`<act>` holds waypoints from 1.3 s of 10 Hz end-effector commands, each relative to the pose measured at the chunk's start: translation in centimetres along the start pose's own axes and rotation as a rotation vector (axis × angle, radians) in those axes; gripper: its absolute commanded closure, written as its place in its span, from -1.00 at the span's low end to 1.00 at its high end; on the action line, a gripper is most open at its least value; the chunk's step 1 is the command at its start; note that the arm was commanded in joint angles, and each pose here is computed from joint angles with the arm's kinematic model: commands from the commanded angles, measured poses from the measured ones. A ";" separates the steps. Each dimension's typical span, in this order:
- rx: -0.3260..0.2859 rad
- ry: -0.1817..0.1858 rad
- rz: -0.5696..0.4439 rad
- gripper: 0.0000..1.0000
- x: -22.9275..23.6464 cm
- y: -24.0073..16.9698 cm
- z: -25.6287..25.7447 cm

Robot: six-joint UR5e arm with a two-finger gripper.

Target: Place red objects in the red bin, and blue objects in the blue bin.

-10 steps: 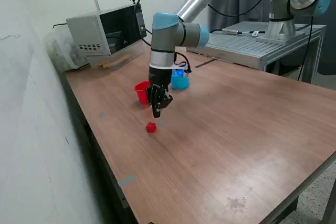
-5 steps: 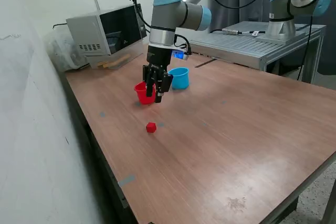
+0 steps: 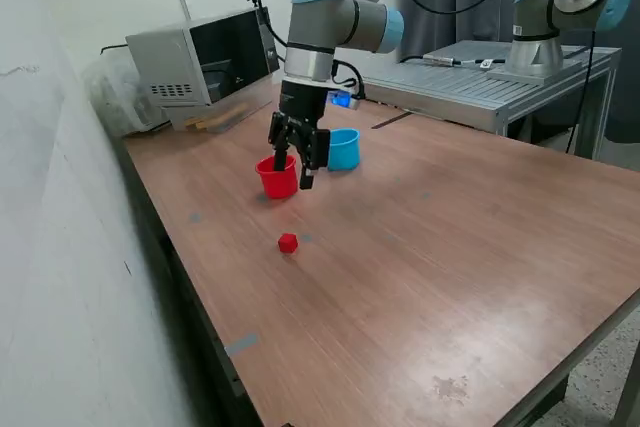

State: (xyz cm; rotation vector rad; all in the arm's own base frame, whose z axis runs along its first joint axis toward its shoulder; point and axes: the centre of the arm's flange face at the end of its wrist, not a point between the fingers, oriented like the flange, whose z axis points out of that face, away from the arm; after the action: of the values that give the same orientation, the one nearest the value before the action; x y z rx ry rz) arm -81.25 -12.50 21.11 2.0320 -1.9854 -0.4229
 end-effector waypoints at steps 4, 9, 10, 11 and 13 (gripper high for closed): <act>0.044 0.019 -0.055 -1.00 3.1 -0.4 5.1; 0.074 0.020 -0.091 -1.00 3.2 -0.9 9.0; 0.074 0.021 -0.117 -1.00 3.2 -0.8 9.2; 0.074 0.022 -0.160 -1.00 3.2 -0.8 9.3; 0.058 0.017 -0.205 -1.00 2.5 -0.1 9.0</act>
State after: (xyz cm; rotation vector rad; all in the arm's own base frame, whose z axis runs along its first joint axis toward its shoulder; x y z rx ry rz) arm -84.02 -15.47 12.74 2.2207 -1.8723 -0.3684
